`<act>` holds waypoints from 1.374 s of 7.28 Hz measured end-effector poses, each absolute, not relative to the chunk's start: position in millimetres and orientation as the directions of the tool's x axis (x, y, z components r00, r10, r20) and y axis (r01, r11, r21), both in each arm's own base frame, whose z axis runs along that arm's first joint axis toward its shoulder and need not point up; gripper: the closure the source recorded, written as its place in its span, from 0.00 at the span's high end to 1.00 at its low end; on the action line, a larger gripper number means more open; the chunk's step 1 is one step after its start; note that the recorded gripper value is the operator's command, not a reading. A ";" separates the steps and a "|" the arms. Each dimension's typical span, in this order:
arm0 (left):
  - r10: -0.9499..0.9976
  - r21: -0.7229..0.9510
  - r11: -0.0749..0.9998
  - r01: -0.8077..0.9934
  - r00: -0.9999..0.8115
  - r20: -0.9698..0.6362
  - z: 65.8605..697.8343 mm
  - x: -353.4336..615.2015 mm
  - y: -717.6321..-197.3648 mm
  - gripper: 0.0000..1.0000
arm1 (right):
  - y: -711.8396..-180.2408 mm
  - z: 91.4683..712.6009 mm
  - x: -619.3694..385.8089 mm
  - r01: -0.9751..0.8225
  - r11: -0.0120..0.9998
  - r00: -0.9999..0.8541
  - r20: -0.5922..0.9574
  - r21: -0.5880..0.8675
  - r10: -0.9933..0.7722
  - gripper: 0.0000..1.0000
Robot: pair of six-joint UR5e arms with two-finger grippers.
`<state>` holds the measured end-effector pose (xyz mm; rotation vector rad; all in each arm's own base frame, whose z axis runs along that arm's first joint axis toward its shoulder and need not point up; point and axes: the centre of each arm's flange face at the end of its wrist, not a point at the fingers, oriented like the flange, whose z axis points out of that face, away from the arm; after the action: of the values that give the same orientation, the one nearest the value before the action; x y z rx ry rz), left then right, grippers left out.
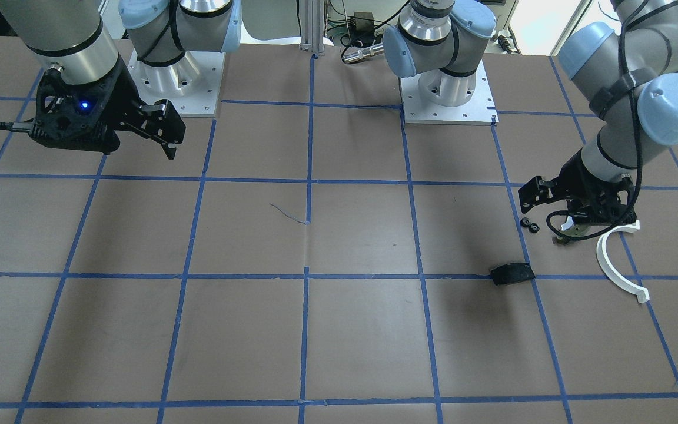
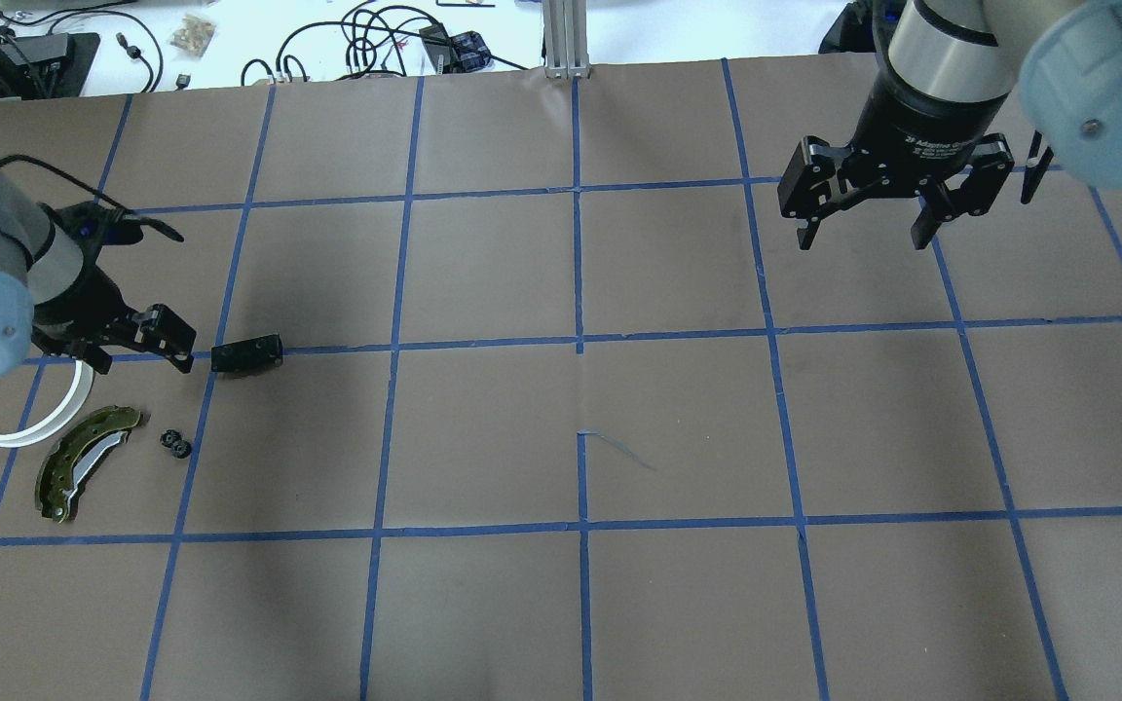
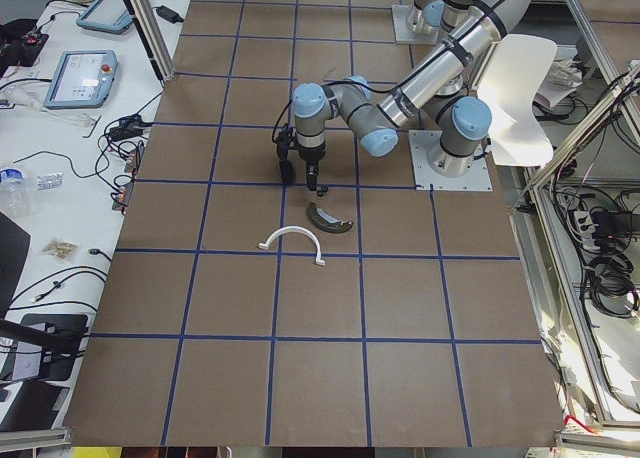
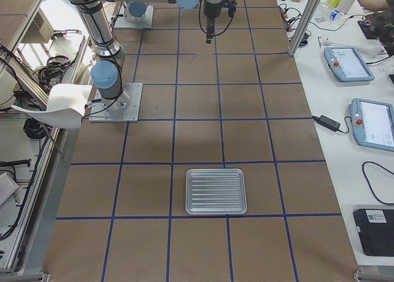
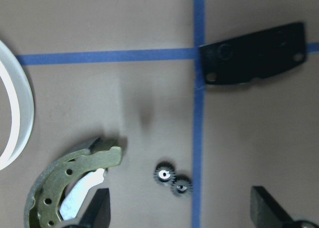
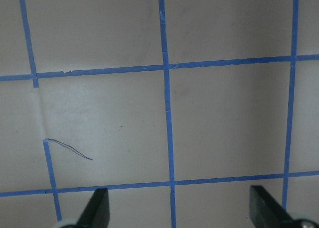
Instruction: Place bearing gear from tray to pile
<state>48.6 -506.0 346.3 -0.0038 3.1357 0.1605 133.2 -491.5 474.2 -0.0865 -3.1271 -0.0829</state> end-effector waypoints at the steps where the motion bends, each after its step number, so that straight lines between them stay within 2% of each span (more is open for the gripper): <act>1: -0.037 0.098 0.995 -0.035 -0.999 0.015 389.4 8.4 -508.0 1.00 | -491.5 474.2 133.2 0.055 0.997 -0.998 0.014 0.052 0.055 1.00; 3: -0.131 0.120 0.984 -0.129 -0.991 0.013 458.9 -61.4 -487.4 1.00 | -491.7 474.3 133.1 0.054 0.997 -0.998 0.014 0.051 0.054 1.00; 4: -0.110 0.122 0.987 -0.108 -0.994 0.009 478.4 -94.6 -476.0 1.00 | -491.8 474.2 132.3 0.052 0.997 -0.999 0.014 0.052 0.052 1.00; 6: -0.015 0.058 0.998 -0.014 -1.000 0.005 490.5 -147.5 -463.2 1.00 | -491.8 473.9 131.1 0.046 0.997 -0.999 0.016 0.055 0.045 1.00; 8: 0.018 -0.040 0.999 0.018 -1.000 0.007 495.3 -154.7 -469.4 1.00 | -491.9 474.3 130.7 0.045 0.998 -0.999 0.018 0.053 0.044 1.00; 10: 0.034 -0.068 0.997 0.034 -0.999 0.006 499.6 -148.7 -474.1 1.00 | -491.5 474.6 130.4 0.045 0.998 -0.999 0.019 0.053 0.044 1.00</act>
<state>-148.7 -474.1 499.6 0.0536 3.1460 -0.1070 130.4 -491.5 474.6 -0.0693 -3.1222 -0.0833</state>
